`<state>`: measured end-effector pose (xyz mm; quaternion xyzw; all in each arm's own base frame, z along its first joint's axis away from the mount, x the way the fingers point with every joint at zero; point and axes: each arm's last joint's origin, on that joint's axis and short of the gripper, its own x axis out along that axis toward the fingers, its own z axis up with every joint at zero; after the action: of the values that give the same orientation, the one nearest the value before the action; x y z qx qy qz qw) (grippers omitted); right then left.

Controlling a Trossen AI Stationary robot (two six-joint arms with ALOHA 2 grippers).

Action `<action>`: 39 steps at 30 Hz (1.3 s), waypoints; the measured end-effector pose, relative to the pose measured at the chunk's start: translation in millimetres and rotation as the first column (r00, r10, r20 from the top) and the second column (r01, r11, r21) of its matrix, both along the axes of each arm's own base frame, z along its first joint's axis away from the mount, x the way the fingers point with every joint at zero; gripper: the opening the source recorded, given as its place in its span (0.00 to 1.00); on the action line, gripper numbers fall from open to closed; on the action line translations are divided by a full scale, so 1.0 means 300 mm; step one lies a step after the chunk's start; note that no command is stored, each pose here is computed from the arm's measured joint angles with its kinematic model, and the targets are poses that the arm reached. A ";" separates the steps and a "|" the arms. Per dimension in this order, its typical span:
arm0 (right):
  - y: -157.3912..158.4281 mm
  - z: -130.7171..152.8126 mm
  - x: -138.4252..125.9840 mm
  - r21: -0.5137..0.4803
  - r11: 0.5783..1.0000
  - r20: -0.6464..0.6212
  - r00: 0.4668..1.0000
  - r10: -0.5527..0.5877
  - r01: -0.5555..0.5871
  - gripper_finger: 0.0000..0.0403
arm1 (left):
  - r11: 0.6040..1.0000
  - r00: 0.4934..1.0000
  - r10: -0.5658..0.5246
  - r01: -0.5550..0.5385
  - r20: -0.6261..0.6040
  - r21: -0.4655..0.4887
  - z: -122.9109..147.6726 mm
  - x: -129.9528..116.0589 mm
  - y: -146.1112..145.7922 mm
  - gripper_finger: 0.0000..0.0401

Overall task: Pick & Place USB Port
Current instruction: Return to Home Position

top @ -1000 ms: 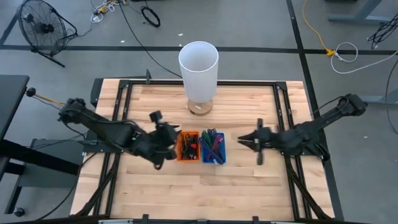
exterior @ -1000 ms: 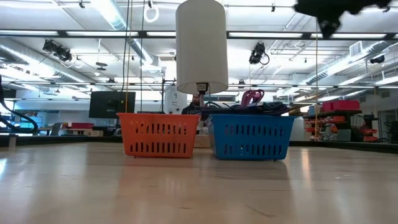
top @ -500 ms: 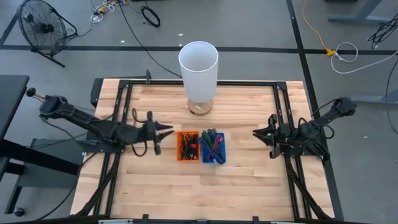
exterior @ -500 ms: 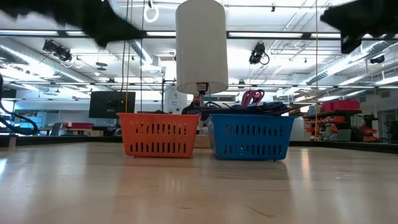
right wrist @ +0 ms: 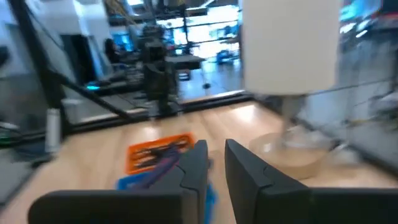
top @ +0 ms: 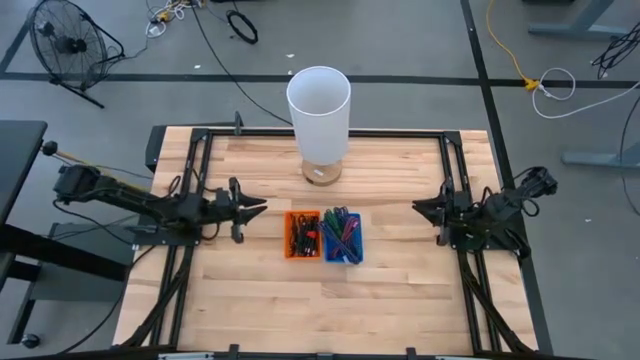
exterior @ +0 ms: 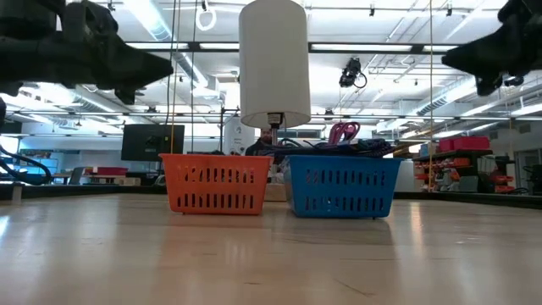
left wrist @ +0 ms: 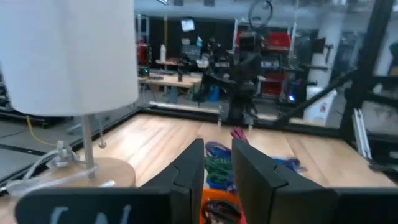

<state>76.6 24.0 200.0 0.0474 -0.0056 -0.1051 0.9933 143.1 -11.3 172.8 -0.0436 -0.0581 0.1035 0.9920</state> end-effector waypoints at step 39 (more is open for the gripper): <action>0.044 -0.099 0.051 -0.048 0.939 0.004 0.940 0.340 -0.340 0.15 | 0.998 0.999 -0.015 0.018 0.049 -0.063 0.007 0.004 0.088 0.21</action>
<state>92.0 37.3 170.2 0.0251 -0.0060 0.0684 0.9973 144.5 14.9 174.7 -0.0778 -0.0784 0.0962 0.9892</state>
